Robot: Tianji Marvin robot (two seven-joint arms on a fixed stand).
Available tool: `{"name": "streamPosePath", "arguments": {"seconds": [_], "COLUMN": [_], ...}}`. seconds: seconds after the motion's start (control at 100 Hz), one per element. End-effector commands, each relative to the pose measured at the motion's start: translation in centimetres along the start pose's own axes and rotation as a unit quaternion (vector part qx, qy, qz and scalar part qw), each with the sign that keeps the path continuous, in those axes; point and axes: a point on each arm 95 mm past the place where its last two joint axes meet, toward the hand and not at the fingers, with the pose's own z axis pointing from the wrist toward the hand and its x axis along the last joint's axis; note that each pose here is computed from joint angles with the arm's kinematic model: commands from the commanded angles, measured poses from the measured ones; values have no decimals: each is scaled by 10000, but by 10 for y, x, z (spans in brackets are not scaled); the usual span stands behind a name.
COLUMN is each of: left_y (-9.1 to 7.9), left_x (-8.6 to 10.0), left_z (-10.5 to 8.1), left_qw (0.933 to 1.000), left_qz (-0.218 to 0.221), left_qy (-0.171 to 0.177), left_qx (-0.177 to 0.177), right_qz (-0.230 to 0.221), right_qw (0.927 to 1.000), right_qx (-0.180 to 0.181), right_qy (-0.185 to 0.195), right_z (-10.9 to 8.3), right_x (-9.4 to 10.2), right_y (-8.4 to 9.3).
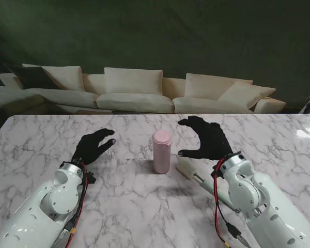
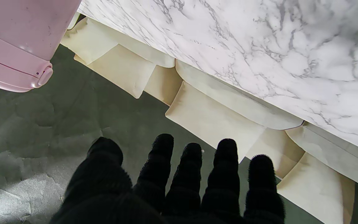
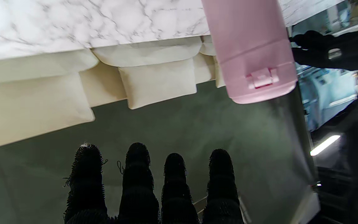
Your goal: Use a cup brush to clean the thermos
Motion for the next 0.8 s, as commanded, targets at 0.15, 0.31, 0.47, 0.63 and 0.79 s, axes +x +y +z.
{"name": "streamPosePath", "arguments": {"seconds": [0.15,0.31,0.47,0.63,0.79], "left_y": [0,-1,-1,-1,-1], "left_x": [-2,-3,-4,-4,-5], "left_z": [-1,-2,-3,-2,-2], "left_qw": [10000,10000,10000,10000,10000], "left_qz": [-6,-29,-50,-55,-66], "left_qy": [-32,-37,-61,-71,-64], "left_qx": [-28,19,35,37,34], "right_qz": [-280,-540,-720,-894,-855], "right_qw": [9977,9936,9896,9869,9855], "right_qx": [247,579,823,1004,1165], "right_qy": [565,810,934,895,884], "right_z": [35,52,62,70,78], "right_x": [31,45,50,51,55], "right_y": [10,-1,-15,-25,-31]}}
